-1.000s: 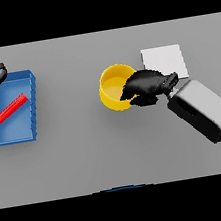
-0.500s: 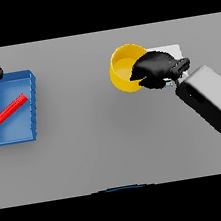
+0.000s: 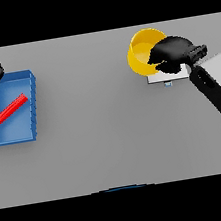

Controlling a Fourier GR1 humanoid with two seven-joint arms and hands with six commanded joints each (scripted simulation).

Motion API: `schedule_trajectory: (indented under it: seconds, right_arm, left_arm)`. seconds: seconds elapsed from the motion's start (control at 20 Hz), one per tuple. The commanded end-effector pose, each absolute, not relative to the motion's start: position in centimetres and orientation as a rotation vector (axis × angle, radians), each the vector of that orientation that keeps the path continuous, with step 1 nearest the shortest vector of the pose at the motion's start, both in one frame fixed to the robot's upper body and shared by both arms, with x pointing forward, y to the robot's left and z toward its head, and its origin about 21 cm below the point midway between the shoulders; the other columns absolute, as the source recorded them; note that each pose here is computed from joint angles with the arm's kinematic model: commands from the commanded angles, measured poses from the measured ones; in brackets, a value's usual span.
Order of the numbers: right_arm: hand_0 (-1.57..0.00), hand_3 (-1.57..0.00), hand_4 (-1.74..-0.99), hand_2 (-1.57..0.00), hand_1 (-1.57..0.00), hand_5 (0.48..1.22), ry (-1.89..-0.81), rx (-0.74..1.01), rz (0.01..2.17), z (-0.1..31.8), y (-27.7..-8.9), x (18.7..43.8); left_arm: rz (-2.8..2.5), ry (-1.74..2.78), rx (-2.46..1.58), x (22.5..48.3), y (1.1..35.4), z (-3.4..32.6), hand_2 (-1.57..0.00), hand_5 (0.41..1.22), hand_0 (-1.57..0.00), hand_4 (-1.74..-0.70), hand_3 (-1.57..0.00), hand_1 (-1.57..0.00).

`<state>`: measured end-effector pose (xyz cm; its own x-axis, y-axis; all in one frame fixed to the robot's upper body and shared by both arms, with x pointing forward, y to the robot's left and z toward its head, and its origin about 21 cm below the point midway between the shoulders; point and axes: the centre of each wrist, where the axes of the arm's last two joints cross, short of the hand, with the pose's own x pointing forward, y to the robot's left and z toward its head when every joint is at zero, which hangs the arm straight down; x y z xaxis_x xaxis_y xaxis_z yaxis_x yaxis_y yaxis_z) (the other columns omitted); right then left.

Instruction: Pick up the red beaker and tilt it to pour out 1 green nut into yellow bowl. Pick up the yellow bowl and place it on the metallic measuring scale.

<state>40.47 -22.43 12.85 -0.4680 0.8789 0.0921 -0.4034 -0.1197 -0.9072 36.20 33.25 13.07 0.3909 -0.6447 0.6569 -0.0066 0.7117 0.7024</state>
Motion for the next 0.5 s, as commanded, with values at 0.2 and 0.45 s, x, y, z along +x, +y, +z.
schedule_trajectory:
  seconds: [0.2,0.45]
  right_arm:
    - [-1.53,-1.51,-1.729,-1.48,-1.41,1.221,-1.13,-0.66,1.65,11.0,-24.7,41.7]
    - [-1.45,-1.55,-1.73,-1.38,-1.28,1.221,-1.07,-0.677,1.633,10.0,-25.8,42.1]
  left_arm:
    - [-0.438,-1.092,0.703,35.7,32.8,13.3,0.0,0.771,0.0,-0.83,0.0,0.0]
    - [-0.42,-1.07,0.708,36.0,33.3,13.6,0.0,0.783,0.0,-0.85,0.0,0.0]
